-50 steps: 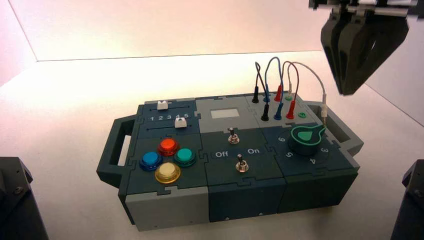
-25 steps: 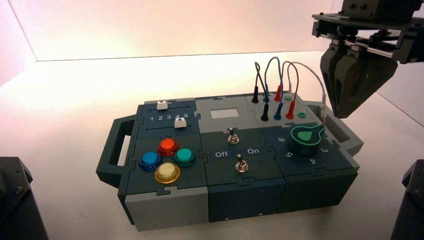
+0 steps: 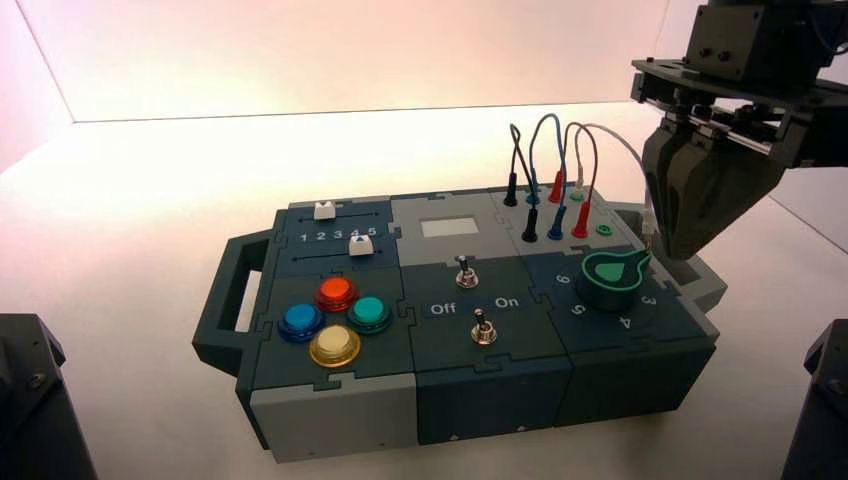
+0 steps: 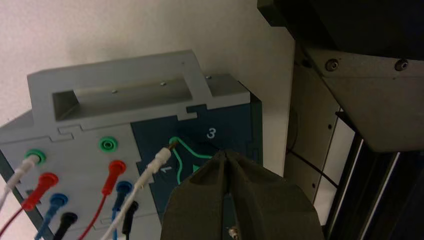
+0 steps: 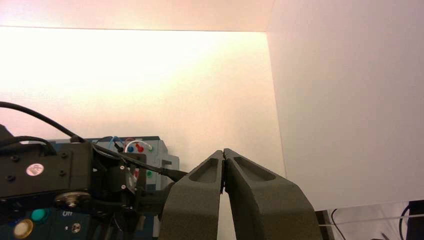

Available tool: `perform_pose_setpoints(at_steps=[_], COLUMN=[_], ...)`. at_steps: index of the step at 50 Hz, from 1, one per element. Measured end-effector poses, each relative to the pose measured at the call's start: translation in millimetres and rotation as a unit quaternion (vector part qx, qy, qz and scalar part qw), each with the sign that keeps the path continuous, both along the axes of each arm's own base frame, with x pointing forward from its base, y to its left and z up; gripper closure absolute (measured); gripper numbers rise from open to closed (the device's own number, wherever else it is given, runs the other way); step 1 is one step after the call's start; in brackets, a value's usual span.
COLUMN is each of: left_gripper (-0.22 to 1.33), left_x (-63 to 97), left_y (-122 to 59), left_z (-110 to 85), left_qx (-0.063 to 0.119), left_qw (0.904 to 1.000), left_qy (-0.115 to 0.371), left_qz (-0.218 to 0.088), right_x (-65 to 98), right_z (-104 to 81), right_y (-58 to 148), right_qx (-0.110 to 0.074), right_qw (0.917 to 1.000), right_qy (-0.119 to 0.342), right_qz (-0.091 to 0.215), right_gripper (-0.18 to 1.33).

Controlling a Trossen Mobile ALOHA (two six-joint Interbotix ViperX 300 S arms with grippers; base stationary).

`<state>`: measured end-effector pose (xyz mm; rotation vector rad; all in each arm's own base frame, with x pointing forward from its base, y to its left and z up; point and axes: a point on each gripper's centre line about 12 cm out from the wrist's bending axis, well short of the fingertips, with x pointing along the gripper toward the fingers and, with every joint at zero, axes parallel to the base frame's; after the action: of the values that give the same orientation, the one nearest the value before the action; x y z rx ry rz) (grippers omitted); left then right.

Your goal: Turn the knob to position 6.

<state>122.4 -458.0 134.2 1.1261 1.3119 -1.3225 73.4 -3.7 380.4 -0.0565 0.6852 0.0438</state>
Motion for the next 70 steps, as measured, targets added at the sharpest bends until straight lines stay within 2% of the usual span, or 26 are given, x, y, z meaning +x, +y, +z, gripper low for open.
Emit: perform_pose_setpoints(at_steps=[10, 27, 45, 70], left_gripper=[1.28, 1.28, 1.28, 1.28], left_x=[1.8, 5.1, 28.6, 26.4], left_y=[-5.3, -10.3, -3.0, -0.8], left_z=[-10.1, -16.5, -20.4, -26.7], left_qx=[0.004, 0.002, 0.001, 0.008], left_qw=[0.9999, 0.9998, 1.0, 0.9999], left_qy=[0.001, 0.0, 0.0, 0.002], left_qz=[-0.009, -0.019, 0.002, -0.006], right_x=[-0.3, 0.5, 2.5, 5.8], right_z=[0.2, 0.0, 0.8, 4.7], right_y=[0, 0, 1, 2], right_qx=[0.0, -0.001, 0.0, 0.001], right_qw=[1.0, 1.0, 1.0, 0.9999], right_qy=[-0.001, 0.0, -0.004, -0.009], right_qz=[0.001, 0.001, 0.002, 0.004], right_gripper=[1.29, 1.29, 1.29, 1.29])
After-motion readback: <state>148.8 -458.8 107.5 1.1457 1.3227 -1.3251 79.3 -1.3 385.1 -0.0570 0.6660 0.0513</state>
